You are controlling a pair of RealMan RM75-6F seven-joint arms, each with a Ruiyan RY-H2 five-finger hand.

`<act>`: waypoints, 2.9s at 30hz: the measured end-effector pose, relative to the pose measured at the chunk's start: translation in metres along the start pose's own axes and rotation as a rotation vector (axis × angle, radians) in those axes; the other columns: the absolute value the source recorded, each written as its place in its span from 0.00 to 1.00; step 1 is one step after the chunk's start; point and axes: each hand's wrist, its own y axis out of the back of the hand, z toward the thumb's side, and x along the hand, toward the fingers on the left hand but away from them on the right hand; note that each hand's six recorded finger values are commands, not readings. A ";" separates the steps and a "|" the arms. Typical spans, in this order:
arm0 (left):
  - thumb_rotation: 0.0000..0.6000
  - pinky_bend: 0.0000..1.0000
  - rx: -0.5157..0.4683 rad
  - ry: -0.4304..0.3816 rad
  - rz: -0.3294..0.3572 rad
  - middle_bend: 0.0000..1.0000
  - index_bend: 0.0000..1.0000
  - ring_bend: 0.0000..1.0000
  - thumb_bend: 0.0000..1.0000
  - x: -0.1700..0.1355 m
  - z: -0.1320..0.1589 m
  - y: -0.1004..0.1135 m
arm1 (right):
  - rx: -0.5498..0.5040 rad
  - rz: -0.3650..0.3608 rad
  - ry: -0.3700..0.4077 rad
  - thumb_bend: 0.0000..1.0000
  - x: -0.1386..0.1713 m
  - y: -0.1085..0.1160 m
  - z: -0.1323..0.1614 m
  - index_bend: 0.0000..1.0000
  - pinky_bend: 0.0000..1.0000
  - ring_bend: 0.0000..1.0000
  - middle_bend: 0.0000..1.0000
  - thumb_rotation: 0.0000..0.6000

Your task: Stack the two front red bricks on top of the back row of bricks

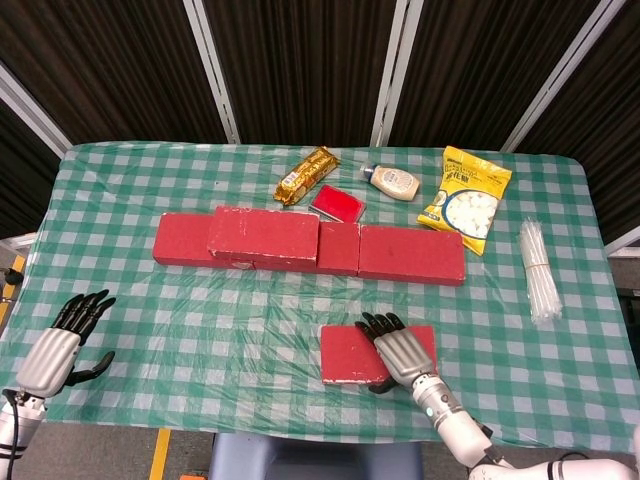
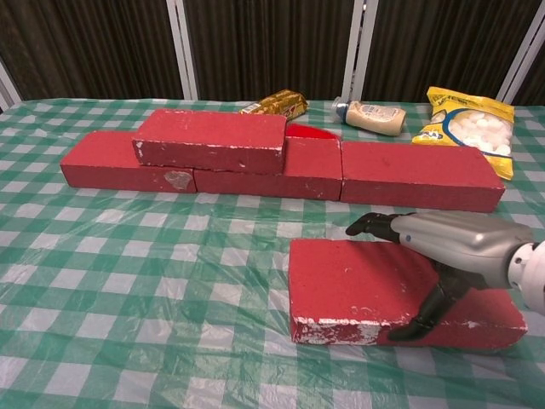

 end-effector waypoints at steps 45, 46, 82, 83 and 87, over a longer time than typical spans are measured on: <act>0.95 0.00 0.022 -0.005 0.008 0.00 0.00 0.00 0.37 -0.001 0.001 -0.001 | -0.083 -0.210 -0.116 0.07 -0.019 0.095 -0.029 0.61 0.50 0.36 0.43 1.00; 0.95 0.00 0.029 -0.004 0.005 0.00 0.00 0.00 0.37 0.000 0.001 -0.002 | -0.087 -0.223 -0.120 0.07 -0.023 0.107 -0.030 0.61 0.50 0.36 0.43 1.00; 0.95 0.00 0.121 0.091 -0.025 0.00 0.00 0.00 0.37 0.021 -0.020 -0.023 | 0.029 -0.064 -0.125 0.09 -0.159 0.176 -0.073 0.56 0.39 0.36 0.43 1.00; 0.95 0.00 0.121 0.091 -0.025 0.00 0.00 0.00 0.37 0.021 -0.019 -0.023 | 0.026 -0.065 -0.126 0.09 -0.159 0.175 -0.073 0.56 0.39 0.36 0.43 1.00; 0.95 0.00 0.120 0.091 -0.024 0.00 0.00 0.00 0.37 0.020 -0.020 -0.022 | 0.009 -0.077 -0.130 0.09 -0.161 0.174 -0.072 0.55 0.39 0.36 0.43 1.00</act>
